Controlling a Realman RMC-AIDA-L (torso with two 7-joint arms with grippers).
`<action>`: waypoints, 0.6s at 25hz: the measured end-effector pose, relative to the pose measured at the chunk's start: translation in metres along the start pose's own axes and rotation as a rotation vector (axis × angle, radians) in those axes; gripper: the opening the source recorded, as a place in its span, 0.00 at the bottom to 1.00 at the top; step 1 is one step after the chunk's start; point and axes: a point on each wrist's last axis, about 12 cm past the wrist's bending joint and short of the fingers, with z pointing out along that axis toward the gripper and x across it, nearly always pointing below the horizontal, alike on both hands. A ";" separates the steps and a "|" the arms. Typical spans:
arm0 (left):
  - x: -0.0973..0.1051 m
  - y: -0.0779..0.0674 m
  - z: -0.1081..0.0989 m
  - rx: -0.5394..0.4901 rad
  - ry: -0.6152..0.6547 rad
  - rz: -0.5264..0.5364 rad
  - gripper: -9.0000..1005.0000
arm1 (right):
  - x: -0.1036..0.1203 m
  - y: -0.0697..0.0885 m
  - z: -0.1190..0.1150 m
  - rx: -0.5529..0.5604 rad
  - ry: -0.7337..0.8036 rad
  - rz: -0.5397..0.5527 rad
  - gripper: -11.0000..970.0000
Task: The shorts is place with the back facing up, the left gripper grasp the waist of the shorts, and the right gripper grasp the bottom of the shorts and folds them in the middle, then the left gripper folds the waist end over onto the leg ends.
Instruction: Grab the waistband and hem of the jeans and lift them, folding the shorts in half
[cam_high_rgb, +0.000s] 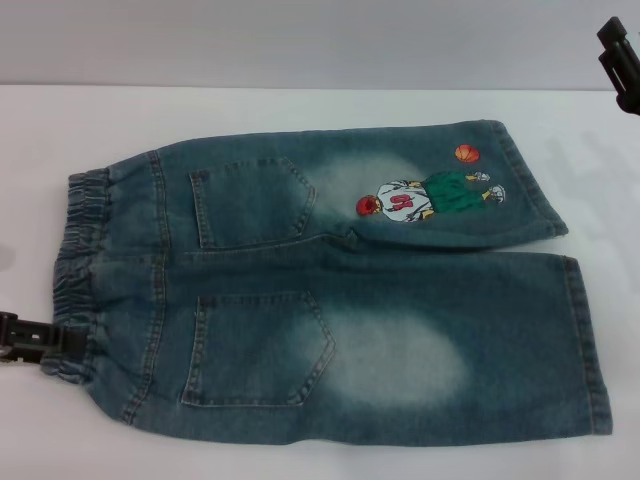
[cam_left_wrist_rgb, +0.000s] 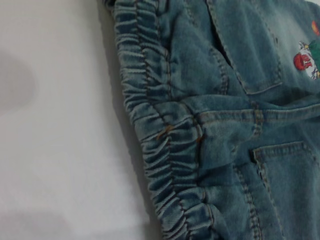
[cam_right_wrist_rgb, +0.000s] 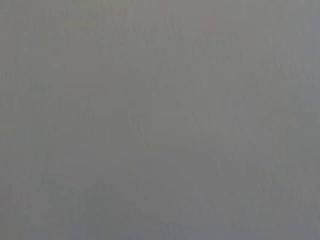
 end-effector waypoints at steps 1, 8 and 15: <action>-0.001 -0.001 0.000 0.001 -0.001 0.002 0.80 | 0.000 0.000 0.000 0.000 0.000 0.000 0.59; -0.004 -0.003 0.001 0.003 0.001 0.012 0.80 | 0.001 0.000 -0.001 0.004 0.001 0.002 0.59; -0.002 -0.002 0.001 0.000 0.013 0.001 0.80 | 0.000 -0.001 -0.001 0.008 -0.002 0.003 0.59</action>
